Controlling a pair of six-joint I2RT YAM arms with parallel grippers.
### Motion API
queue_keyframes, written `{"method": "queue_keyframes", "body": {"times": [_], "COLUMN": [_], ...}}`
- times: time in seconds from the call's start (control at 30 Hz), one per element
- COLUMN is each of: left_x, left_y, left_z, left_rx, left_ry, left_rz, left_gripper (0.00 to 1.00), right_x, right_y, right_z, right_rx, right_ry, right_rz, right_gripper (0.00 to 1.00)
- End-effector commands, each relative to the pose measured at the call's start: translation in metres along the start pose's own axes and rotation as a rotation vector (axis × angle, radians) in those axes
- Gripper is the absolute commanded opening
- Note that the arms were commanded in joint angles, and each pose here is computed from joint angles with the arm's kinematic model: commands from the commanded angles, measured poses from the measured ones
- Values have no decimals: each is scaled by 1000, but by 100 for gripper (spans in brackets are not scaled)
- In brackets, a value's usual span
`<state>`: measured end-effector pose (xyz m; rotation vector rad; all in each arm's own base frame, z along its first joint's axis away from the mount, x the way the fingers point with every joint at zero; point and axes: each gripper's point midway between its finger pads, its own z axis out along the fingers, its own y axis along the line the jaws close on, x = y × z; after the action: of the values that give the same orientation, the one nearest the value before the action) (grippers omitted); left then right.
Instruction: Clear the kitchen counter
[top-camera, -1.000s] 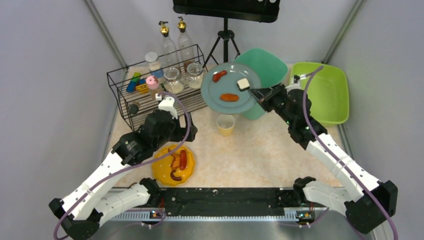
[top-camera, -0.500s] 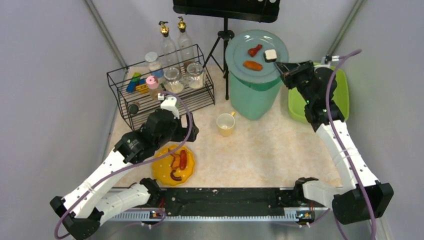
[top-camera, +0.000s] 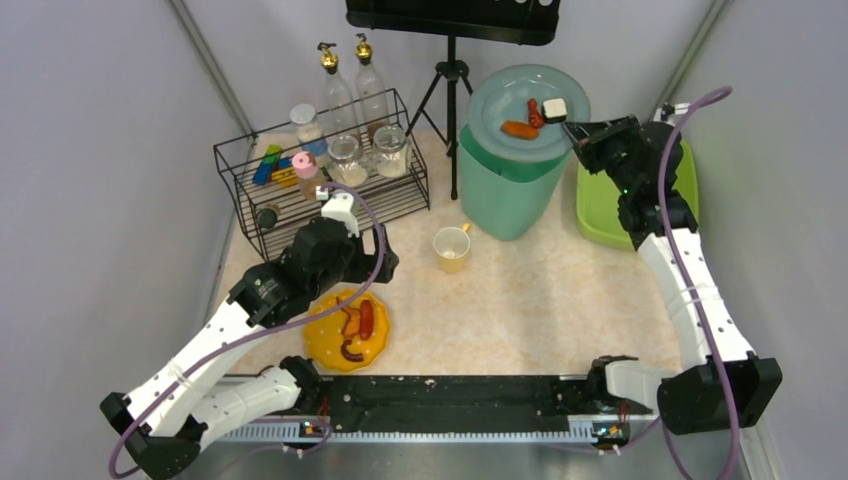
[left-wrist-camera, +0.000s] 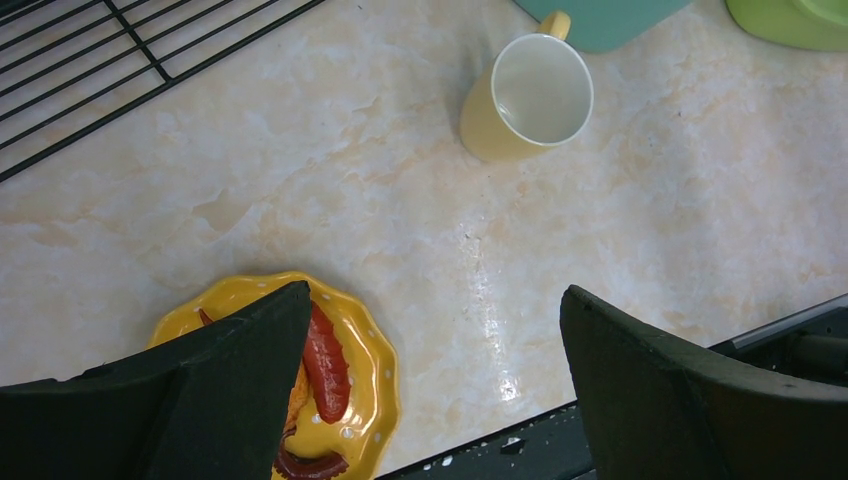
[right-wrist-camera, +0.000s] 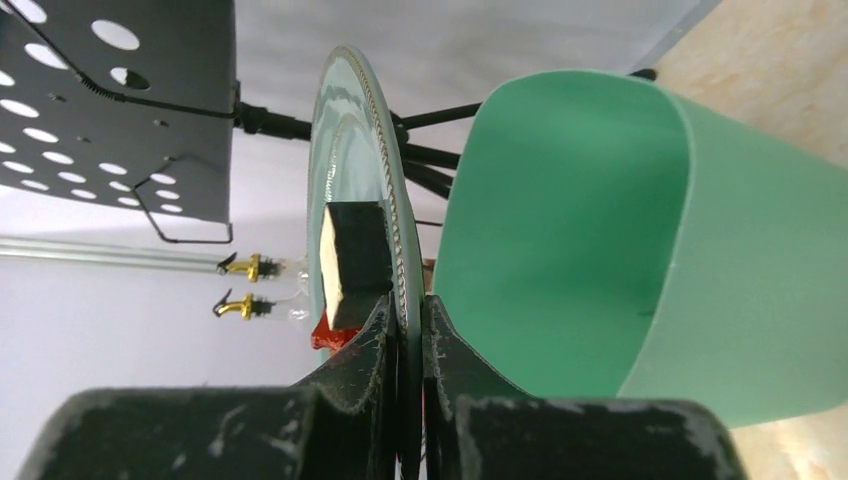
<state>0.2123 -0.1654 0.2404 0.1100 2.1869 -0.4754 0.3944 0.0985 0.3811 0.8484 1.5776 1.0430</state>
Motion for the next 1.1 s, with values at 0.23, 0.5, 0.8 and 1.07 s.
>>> {"method": "queue_keyframes", "body": {"times": [0.23,0.5,0.8,1.07], "left_x": [-8,-5,1,3], "left_y": [-9,-11,-12,-12], "left_z": [5,6,8,8], "left_rx": [43,55,67,70], "left_ry": [-37,-29,-14,-11], "left_rz": [0,1,0,3], "left_gripper": [99,99,99,99], "right_x": [-59,-64,-74,-74], "right_y": [71,55,45,46], "right_z": [-11,1,12,32], "right_rx": [-142,-62,12,8], "right_ry": [-185,-194,-213,-179], "right_rz": [-145,-270,-386,-510], "right_gripper": [0,0,0,0]}}
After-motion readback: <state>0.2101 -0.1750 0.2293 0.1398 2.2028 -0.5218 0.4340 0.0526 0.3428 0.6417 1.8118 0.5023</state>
